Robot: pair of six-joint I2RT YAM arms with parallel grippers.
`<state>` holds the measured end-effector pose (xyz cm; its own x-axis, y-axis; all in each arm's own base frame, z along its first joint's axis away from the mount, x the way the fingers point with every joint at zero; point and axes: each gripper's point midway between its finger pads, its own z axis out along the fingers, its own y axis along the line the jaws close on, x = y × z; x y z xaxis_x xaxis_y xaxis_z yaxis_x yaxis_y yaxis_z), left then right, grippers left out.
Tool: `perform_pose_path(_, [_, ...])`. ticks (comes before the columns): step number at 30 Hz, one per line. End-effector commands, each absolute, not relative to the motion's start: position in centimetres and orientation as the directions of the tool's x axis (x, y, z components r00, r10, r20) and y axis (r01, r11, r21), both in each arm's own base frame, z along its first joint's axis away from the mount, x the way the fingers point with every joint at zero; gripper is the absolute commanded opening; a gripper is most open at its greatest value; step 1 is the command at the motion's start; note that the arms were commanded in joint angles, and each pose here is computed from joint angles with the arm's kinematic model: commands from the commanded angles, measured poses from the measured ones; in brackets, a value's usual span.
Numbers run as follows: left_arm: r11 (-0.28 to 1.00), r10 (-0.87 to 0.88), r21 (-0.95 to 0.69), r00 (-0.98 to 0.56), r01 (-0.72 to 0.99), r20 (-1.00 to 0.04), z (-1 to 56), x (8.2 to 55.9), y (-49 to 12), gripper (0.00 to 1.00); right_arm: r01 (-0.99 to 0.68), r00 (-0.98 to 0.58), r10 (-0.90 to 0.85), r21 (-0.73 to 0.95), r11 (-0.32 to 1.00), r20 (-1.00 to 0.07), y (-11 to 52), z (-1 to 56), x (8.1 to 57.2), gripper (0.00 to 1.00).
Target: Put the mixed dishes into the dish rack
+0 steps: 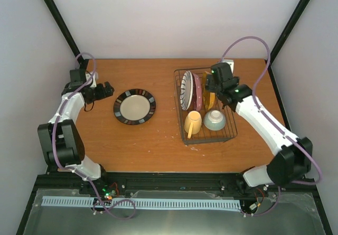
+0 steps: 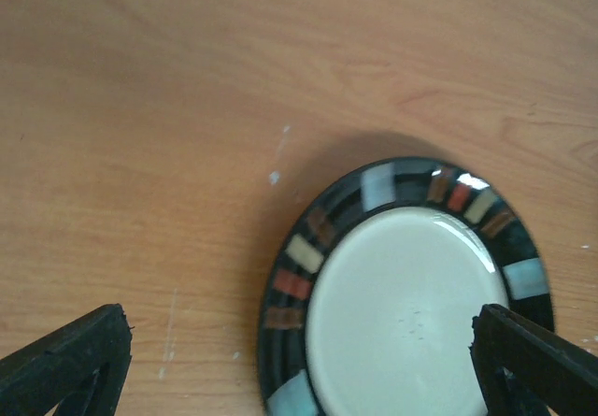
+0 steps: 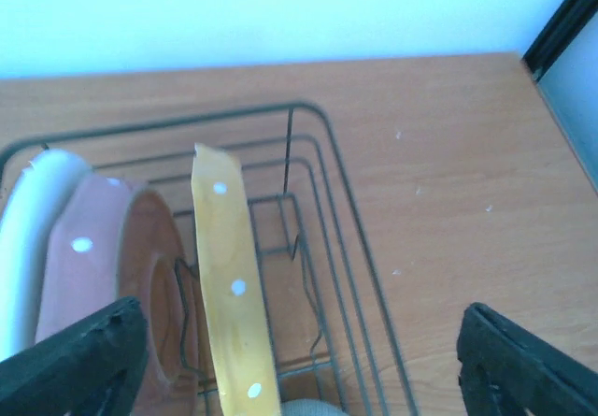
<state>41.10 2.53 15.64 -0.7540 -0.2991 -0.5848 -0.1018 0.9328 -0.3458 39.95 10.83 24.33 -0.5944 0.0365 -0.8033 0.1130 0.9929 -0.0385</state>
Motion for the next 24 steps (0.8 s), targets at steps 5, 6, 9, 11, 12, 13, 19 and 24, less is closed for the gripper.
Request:
perform_pose_path(5, [0.862,-0.408,-0.458,-0.835,-0.218,-0.368,8.9,40.0,3.4,0.98,0.151,-0.432,0.109,0.048,0.987,-0.895,8.7,33.3,37.2,0.87])
perform_pose_path(6, [0.854,-0.407,-0.473,-0.844,-0.217,-0.349,8.4,40.0,3.1,0.96,0.132,-0.429,0.117,0.066,0.989,-0.896,8.9,33.8,37.0,0.85])
perform_pose_path(9, [0.824,-0.410,-0.524,-0.865,-0.215,-0.290,6.6,39.9,2.1,0.89,0.048,-0.441,0.128,0.120,0.992,-0.888,10.4,34.5,36.6,0.74])
perform_pose_path(11, [0.806,-0.409,-0.552,-0.875,-0.213,-0.260,5.7,39.9,1.6,0.86,0.002,-0.451,0.135,0.151,0.989,-0.882,11.3,34.6,36.4,0.72])
perform_pose_path(12, [0.800,-0.406,-0.562,-0.880,-0.212,-0.247,5.2,39.9,1.4,0.84,-0.014,-0.459,0.139,0.164,0.986,-0.878,11.7,34.5,36.3,0.72])
perform_pose_path(13, [0.795,-0.403,-0.569,-0.885,-0.212,-0.233,4.8,39.8,1.2,0.82,-0.028,-0.464,0.141,0.173,0.984,-0.875,12.0,34.4,36.3,0.72])
perform_pose_path(19, [0.758,-0.395,-0.617,-0.902,-0.212,-0.175,2.6,39.4,0.1,0.68,-0.065,-0.481,0.149,0.205,0.977,-0.864,13.0,34.0,36.4,0.72])
perform_pose_path(24, [0.705,-0.383,-0.681,-0.914,-0.197,-0.133,1.6,39.3,-1.1,0.51,-0.073,-0.486,0.147,0.207,0.976,-0.862,13.2,33.9,36.5,0.73])
